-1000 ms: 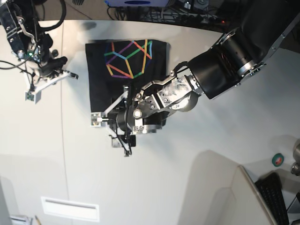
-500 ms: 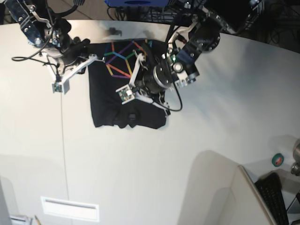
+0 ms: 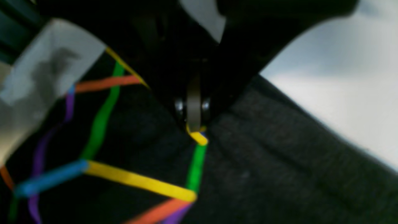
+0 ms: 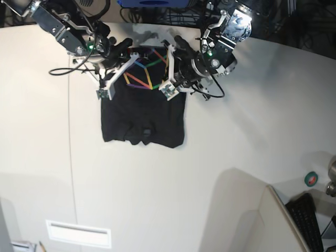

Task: Layout the t-shirt on the table in an organized manner, then fold the t-shirt properly
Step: 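Grasp the printed edge corners with both grippers, then pull the printed edge with both grippers to square the folded shirt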

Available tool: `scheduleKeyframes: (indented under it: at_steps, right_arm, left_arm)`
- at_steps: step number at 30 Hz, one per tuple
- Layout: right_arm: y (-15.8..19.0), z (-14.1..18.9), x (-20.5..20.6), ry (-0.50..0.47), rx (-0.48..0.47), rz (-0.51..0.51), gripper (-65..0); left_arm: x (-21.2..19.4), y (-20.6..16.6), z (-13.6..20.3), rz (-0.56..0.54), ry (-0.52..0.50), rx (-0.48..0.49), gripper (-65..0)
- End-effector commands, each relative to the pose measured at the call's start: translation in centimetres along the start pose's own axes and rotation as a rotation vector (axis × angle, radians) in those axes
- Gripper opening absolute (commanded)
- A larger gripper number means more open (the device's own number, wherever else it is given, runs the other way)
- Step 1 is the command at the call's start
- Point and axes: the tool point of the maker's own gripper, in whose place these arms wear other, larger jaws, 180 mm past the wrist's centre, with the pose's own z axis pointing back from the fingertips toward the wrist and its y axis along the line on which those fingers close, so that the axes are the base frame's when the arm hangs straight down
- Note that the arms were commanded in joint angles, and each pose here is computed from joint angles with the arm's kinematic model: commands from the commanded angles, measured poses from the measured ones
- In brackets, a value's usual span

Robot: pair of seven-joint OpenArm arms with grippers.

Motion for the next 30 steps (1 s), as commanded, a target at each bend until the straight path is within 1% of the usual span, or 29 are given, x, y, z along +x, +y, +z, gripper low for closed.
scheduleKeyframes:
  at_steps: [1,3,8,10,13,16,18,21,25,27,30]
  right_arm:
    - [0.0,0.0,0.5,-0.016,0.001,0.001,-65.0]
    - [-0.7,-0.3,0.0,-0.001,-0.020,0.004,-65.0]
    - [-1.4,-0.3,-0.4,0.007,-0.032,0.011,-65.0]
    - [-1.0,0.1,-0.4,0.001,-0.019,0.007,-65.0]
    - [0.9,1.4,0.9,-0.041,0.040,0.004,-65.0]
    - [3.5,3.6,2.7,-0.102,0.126,0.001,-65.0]
    - [4.7,4.5,3.7,-0.133,0.163,-0.001,-65.0]
    - [7.1,4.7,5.2,-0.165,0.215,0.009,-65.0]
    - [8.3,2.1,4.7,-0.119,0.196,0.077,-65.0]
    - [8.4,0.2,3.7,-0.077,0.166,0.088,-65.0]
    - [7.1,-2.0,2.1,-0.019,0.102,0.085,-65.0]
  left_arm:
    - [-0.7,1.0,0.2,-0.002,0.031,0.033,-65.0]
    - [-1.2,1.8,0.5,0.023,0.033,0.055,-65.0]
    - [-0.5,4.1,2.3,0.069,-0.012,0.124,-65.0]
    - [0.7,4.6,3.4,0.065,-0.053,0.150,-65.0]
    - [2.2,4.5,4.6,0.052,-0.103,0.168,-65.0]
    - [3.4,4.4,5.4,0.041,-0.137,0.177,-65.0]
    - [3.7,4.4,5.5,0.041,-0.143,0.180,-65.0]
    - [3.7,4.8,5.4,0.042,-0.143,0.185,-65.0]
    - [3.5,5.3,4.6,0.047,-0.128,0.184,-65.0]
    - [3.1,5.7,3.8,0.059,-0.108,0.179,-65.0]
    - [2.8,6.3,2.5,0.078,-0.082,0.175,-65.0]
